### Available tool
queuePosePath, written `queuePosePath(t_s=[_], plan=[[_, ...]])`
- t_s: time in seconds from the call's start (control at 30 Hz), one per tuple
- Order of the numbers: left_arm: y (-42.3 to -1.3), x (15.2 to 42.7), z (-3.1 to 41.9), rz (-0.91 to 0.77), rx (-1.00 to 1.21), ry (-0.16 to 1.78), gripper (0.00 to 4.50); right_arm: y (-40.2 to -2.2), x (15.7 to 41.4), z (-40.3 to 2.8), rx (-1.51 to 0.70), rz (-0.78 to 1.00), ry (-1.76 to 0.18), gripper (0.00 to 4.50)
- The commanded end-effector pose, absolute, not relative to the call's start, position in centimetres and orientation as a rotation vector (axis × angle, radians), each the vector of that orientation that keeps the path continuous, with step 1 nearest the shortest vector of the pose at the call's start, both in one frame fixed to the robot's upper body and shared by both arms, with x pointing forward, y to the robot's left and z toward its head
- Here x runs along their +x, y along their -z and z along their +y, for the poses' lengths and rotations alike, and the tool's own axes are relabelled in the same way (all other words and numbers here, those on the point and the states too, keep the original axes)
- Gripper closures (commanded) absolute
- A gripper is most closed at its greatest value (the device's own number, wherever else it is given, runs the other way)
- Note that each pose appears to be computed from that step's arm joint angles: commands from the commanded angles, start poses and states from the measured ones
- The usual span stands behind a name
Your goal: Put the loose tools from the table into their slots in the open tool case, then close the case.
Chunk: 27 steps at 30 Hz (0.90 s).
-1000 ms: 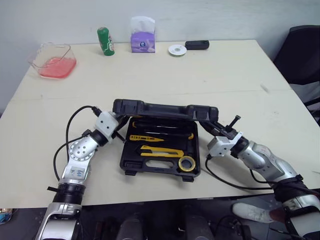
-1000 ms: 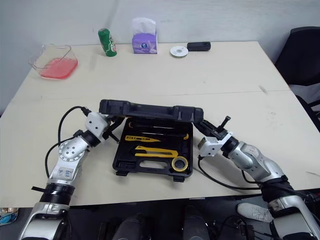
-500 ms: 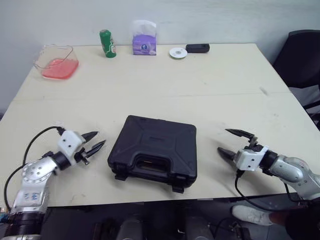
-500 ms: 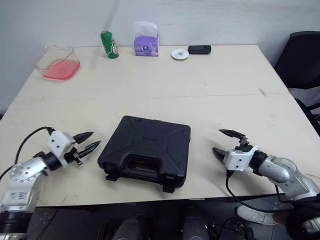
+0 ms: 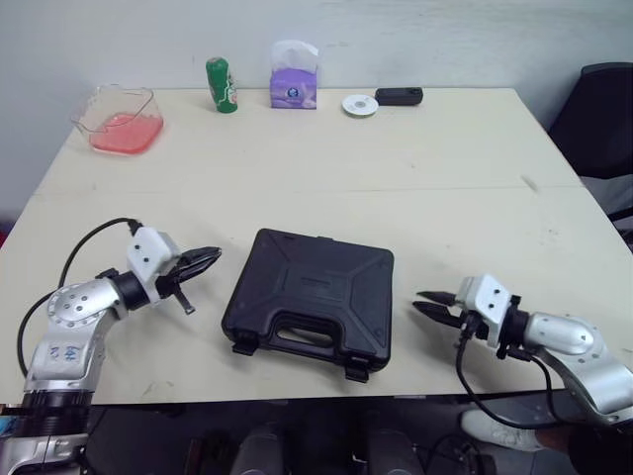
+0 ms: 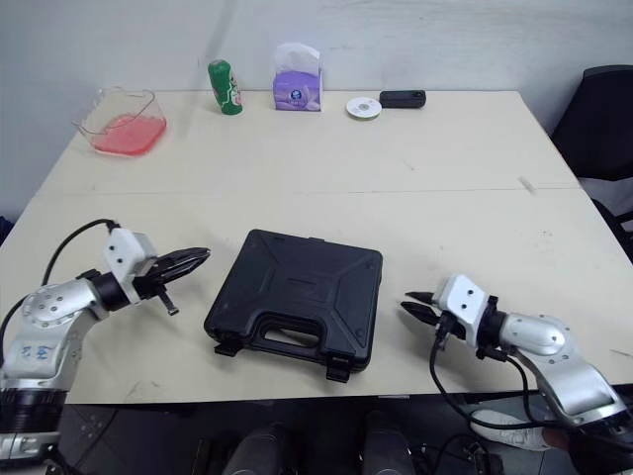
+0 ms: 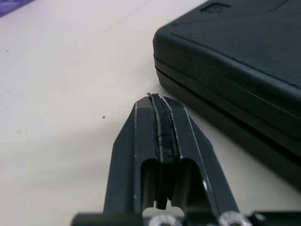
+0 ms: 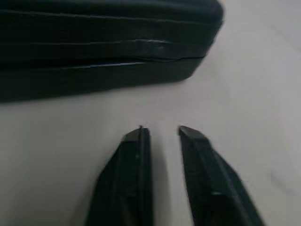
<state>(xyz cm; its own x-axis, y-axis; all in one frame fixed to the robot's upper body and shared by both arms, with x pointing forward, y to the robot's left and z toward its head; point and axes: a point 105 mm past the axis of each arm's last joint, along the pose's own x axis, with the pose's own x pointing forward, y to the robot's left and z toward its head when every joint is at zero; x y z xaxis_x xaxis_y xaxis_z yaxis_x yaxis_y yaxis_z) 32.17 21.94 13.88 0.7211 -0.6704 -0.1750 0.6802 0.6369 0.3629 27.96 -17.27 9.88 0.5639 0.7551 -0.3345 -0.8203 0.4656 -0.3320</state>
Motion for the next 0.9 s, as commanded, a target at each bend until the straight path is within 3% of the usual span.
queuePosePath(t_s=[0.03,0.47,0.6,0.77,0.9], plan=[[-12.9,32.0,21.2,0.072,0.443,0.831,4.5,-10.4,28.3,-16.0,-0.487,0.145,-0.974,4.48],[-11.3,28.6,17.7,0.109,0.381,1.016,4.5,-12.0,30.5,-13.0,-0.489,0.137,-1.051,4.48],[-11.0,26.7,16.4,0.101,0.327,1.02,4.5,-12.2,32.6,-11.8,-0.478,0.154,-1.055,4.48],[-10.8,24.8,15.5,0.1,0.283,0.957,4.5,-13.3,37.1,-12.5,-0.491,0.162,-0.952,4.48],[-10.7,24.7,17.2,0.11,0.256,0.844,4.5,-14.7,38.2,-14.9,-0.557,0.138,-0.901,4.48]])
